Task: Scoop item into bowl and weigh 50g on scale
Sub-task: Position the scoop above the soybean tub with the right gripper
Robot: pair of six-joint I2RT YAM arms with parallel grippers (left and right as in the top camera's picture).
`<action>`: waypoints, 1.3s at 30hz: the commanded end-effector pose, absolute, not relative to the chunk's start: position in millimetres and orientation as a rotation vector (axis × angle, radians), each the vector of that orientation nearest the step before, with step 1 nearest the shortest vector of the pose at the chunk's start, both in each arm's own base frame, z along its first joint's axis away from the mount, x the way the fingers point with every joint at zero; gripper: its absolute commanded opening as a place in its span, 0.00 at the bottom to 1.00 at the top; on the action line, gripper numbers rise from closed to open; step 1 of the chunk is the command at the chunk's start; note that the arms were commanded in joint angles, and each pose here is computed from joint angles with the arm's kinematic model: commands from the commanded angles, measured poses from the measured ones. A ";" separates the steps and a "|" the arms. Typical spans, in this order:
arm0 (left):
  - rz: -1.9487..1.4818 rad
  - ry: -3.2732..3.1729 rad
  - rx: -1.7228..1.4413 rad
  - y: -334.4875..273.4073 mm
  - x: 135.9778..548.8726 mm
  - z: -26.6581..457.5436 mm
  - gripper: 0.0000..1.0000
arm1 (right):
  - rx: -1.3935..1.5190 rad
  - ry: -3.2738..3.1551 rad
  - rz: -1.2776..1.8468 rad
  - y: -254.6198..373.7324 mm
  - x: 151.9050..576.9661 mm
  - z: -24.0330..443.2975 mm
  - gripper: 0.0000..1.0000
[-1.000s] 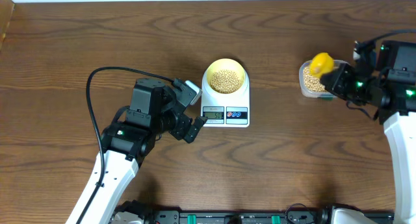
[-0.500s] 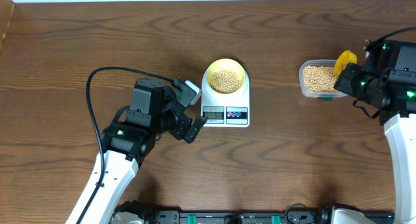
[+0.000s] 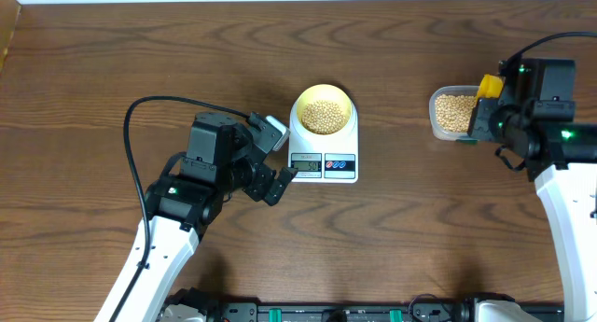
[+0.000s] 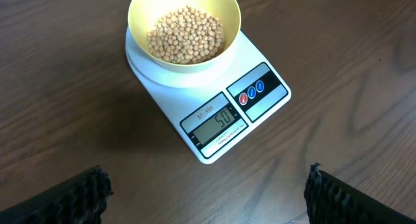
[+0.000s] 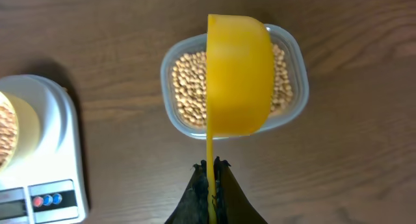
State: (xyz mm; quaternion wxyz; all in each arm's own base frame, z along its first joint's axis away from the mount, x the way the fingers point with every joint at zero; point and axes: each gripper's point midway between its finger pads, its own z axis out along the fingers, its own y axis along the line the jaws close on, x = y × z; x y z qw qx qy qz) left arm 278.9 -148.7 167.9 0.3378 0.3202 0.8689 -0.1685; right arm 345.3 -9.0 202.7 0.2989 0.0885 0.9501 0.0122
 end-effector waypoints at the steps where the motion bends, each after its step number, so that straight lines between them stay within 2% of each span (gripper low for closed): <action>1: -0.440 2.252 0.832 -148.4 279.7 171.6 0.98 | 0.209 2.520 -0.050 -14.0 342.6 206.3 0.01; 39: -0.440 2.252 0.832 -148.3 279.7 171.6 0.98 | 0.067 2.622 -0.121 -13.2 341.0 182.4 0.01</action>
